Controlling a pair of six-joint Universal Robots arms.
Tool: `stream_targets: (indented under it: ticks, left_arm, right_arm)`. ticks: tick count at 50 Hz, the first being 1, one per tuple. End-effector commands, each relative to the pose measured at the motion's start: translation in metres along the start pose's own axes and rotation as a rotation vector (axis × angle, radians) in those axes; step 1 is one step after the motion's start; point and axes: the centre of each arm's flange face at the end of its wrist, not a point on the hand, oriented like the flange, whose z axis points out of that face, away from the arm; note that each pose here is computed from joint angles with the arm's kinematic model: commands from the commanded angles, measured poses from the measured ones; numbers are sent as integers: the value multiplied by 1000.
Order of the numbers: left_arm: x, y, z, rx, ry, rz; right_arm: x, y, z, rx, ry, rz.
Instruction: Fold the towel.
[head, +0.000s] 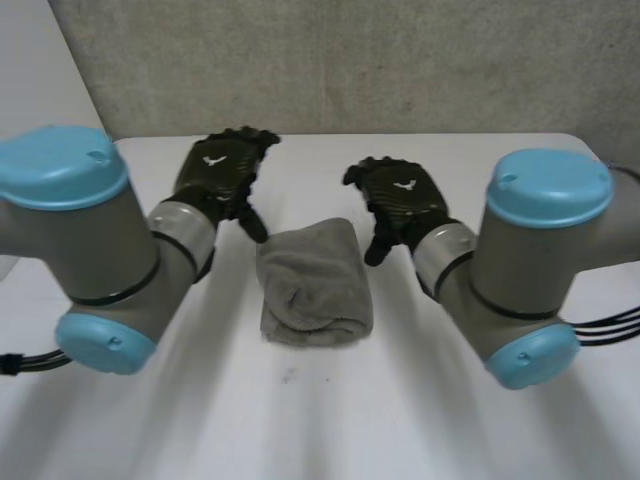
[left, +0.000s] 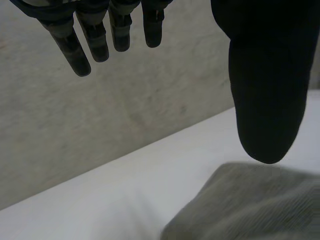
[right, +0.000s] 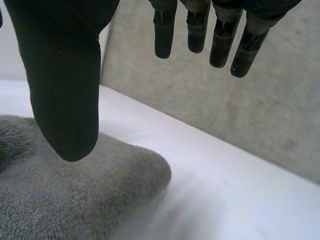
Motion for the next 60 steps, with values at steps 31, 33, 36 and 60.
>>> stream_targets:
  ticks: [31, 33, 36, 60]
  left_arm:
    - [16, 107, -3, -333, 50, 82]
    - [16, 101, -2, -318, 49, 80]
    - [15, 83, -1, -269, 43, 79]
    - [-67, -101, -76, 89, -207, 53]
  right_arm:
    - [6, 69, 42, -318, -56, 110]
    - [6, 60, 41, -296, -57, 108]
    - [5, 35, 37, -238, -64, 102]
    - [70, -119, -73, 141, 349, -56]
